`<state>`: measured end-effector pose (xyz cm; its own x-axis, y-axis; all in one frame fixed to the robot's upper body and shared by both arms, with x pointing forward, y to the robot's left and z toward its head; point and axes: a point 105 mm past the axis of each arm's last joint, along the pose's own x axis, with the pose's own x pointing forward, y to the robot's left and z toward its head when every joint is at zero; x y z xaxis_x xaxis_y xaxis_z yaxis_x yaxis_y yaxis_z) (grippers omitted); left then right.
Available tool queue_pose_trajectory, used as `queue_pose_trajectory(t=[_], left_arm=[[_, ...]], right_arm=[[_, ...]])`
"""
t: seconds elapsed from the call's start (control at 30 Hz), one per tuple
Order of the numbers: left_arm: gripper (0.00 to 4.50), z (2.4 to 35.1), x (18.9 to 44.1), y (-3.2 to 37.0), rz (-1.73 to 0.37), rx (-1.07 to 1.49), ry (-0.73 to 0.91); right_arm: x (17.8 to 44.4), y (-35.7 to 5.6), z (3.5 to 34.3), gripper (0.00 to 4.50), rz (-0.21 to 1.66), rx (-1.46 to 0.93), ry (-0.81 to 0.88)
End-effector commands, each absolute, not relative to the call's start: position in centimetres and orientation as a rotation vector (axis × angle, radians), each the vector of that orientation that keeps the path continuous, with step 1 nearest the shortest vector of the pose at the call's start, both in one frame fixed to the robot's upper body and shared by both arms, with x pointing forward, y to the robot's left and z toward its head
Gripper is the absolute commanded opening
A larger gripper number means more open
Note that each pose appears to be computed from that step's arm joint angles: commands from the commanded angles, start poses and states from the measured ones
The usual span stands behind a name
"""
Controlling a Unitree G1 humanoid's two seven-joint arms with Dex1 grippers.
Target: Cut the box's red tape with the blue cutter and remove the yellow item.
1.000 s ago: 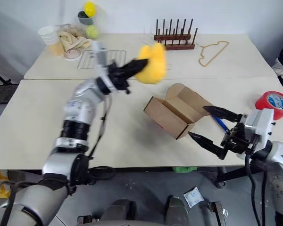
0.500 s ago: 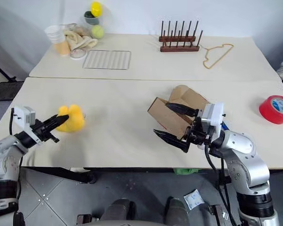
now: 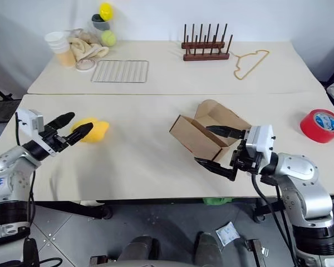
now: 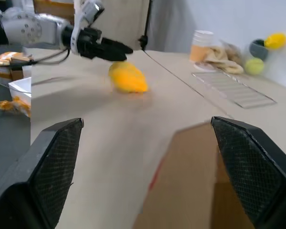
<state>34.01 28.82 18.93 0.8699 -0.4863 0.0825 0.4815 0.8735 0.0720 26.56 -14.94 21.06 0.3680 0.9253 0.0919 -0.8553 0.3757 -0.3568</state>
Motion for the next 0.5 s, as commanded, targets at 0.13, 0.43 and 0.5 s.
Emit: queue_pose_trajectory(t=[0.13, 0.43, 0.5], left_arm=[[4.48, 18.3, 27.1, 34.0, -0.517, 0.314, 0.073], [4.48, 16.8, 22.4, 32.3, -0.495, 0.357, 0.08], [4.48, 16.4, 22.2, 32.0, -0.487, 0.345, 0.087]], right_arm=[[25.6, -16.4, 21.9, 4.5, 1.187, -0.297, -0.296], [24.8, -17.3, 19.2, 4.5, 1.213, -0.353, -0.23], [24.8, -17.5, 19.0, 4.5, 1.197, -0.358, -0.236]])
